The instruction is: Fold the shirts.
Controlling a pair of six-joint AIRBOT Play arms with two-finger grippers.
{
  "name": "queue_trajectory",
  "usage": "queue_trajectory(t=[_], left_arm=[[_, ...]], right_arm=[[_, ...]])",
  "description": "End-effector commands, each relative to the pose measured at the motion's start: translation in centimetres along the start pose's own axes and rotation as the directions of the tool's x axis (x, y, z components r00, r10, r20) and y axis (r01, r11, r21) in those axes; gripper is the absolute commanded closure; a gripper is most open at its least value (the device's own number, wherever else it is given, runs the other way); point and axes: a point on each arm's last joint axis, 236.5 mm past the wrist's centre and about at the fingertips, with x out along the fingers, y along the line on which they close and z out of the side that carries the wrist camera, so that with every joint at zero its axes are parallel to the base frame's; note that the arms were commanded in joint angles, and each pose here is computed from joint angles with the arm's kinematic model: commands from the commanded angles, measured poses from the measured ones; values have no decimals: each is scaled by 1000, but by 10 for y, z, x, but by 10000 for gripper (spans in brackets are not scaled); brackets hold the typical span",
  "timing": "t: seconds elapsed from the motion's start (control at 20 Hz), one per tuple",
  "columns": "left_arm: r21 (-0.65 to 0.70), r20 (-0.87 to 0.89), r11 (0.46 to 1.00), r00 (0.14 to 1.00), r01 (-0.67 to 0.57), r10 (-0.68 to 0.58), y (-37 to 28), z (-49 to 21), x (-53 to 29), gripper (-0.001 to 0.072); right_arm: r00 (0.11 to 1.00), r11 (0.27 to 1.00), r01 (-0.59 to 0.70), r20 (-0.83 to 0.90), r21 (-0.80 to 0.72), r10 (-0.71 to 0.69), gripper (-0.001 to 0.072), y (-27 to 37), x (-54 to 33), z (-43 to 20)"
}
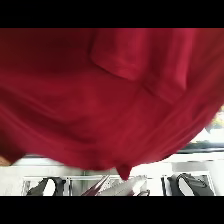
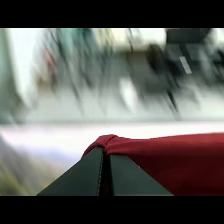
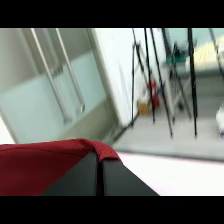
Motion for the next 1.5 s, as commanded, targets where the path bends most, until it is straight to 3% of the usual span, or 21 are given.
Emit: queue_trajectory(t=[0.0,0.15,0.45,0.7,0.75,0.8,0.85,1.05,1.15,1.3,1.45], left_arm=[[-153,-362,968,900,198,-241,-13,-123,91,692],[-259,-555,927,744,272,-373,-40,-239,178,692],[-305,-820,935,450,179,-354,-41,-454,272,692],[-350,-844,927,382,138,-376,-36,-499,313,691],[-350,-847,925,371,150,-381,-36,-496,315,592],[-353,-848,921,360,166,-390,-35,-487,316,199],[-349,-850,922,358,165,-386,-28,-476,316,0],[-294,-912,956,295,19,-286,42,-428,278,-2],[-385,-894,919,285,-88,-347,64,-426,246,-1],[-459,-889,856,130,-240,-440,69,-473,154,-1],[-505,-850,801,23,-321,-526,47,-528,71,-1]], right_arm=[[954,986,25,-299,165,26,688,-65,73,-100],[884,959,153,-467,240,-24,689,-129,129,-206],[751,858,363,-659,362,-40,688,-223,189,-376],[730,797,432,-683,422,-34,680,-250,204,-427],[725,796,432,-688,423,-28,669,-249,201,-427],[720,797,430,-694,424,-19,539,-250,197,-423],[712,809,412,-703,420,2,382,-249,188,-415],[620,804,406,-777,435,108,376,-249,108,-376],[533,801,465,-842,377,87,376,-252,52,-375],[403,754,601,-915,265,0,375,-255,-36,-410],[397,649,708,-917,278,-41,341,-256,-87,-448]])
